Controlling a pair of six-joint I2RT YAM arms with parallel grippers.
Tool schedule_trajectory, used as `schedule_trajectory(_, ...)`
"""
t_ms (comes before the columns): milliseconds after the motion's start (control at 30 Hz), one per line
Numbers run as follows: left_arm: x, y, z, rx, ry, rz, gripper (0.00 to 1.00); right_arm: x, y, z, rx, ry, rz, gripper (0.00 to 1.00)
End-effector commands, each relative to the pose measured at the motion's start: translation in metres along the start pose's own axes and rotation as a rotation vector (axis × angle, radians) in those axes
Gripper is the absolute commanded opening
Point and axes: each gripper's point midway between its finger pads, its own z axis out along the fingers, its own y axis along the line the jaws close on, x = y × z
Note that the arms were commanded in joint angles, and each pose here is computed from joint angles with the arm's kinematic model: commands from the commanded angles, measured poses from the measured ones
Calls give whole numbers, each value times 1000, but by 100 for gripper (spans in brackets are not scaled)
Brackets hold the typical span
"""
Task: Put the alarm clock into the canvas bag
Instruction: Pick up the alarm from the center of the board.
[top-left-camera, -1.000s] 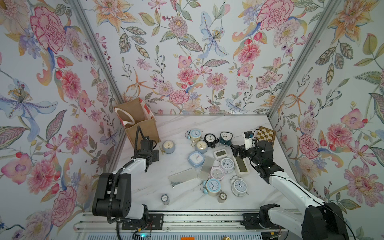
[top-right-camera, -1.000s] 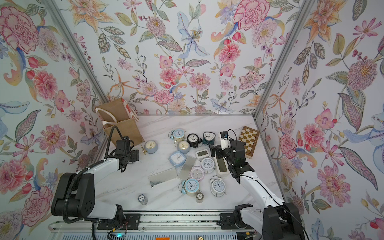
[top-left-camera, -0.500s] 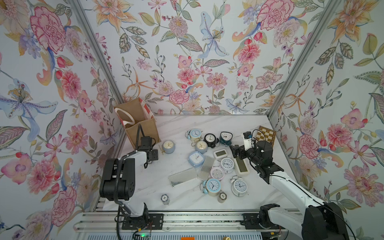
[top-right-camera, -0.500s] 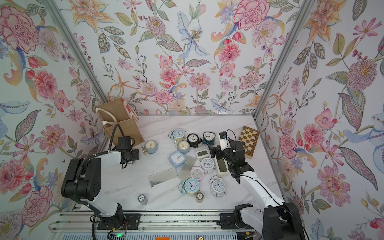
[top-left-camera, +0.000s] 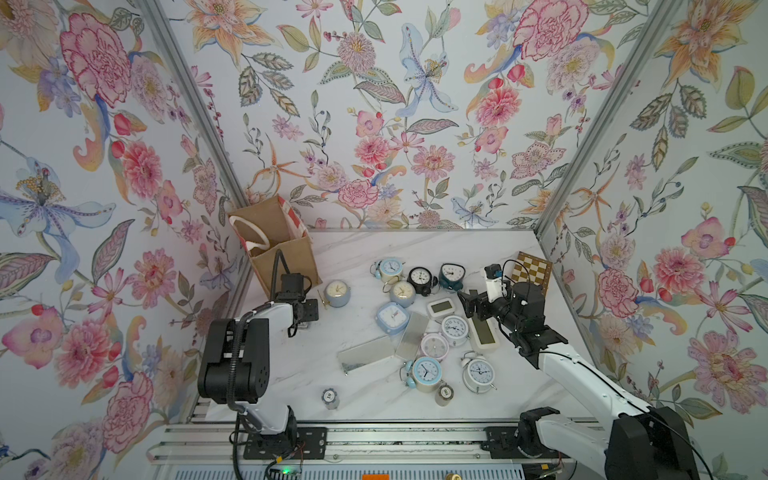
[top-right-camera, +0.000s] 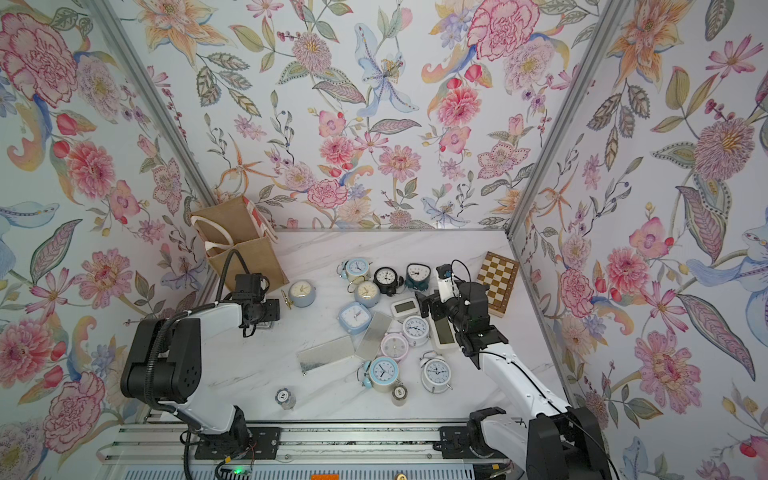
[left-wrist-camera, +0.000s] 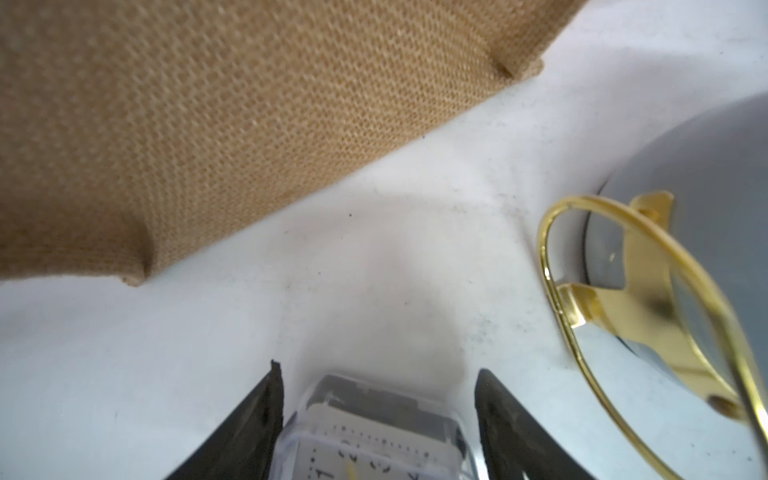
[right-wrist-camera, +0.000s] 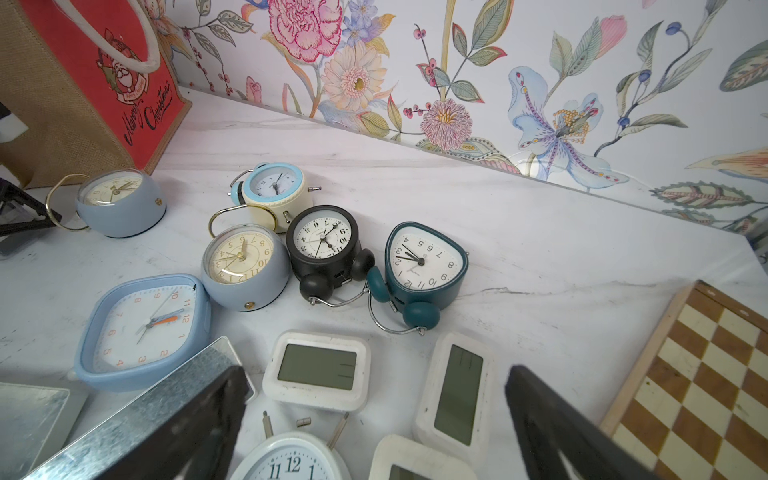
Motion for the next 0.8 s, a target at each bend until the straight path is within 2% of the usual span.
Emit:
schedule_trajectory(0, 9, -4, -10, 34, 19, -14, 72, -6, 6, -3, -24, -15, -18, 99)
schedule_trajectory(200, 13, -3, -13, 22, 26, -15, 64, -5, 10, -3, -38, -16, -18, 99)
schedule_trajectory(433, 16, -3, -6, 12, 50, -9, 68, -5, 11, -2, -42, -18, -18, 99)
schedule_trajectory(633, 12, -4, -10, 11, 36, -4, 56, -8, 11, -3, -40, -24, -19, 99)
schedule_trajectory(767, -2, -7, -29, 22, -18, -3, 48, -10, 11, -6, -37, -30, -21, 99)
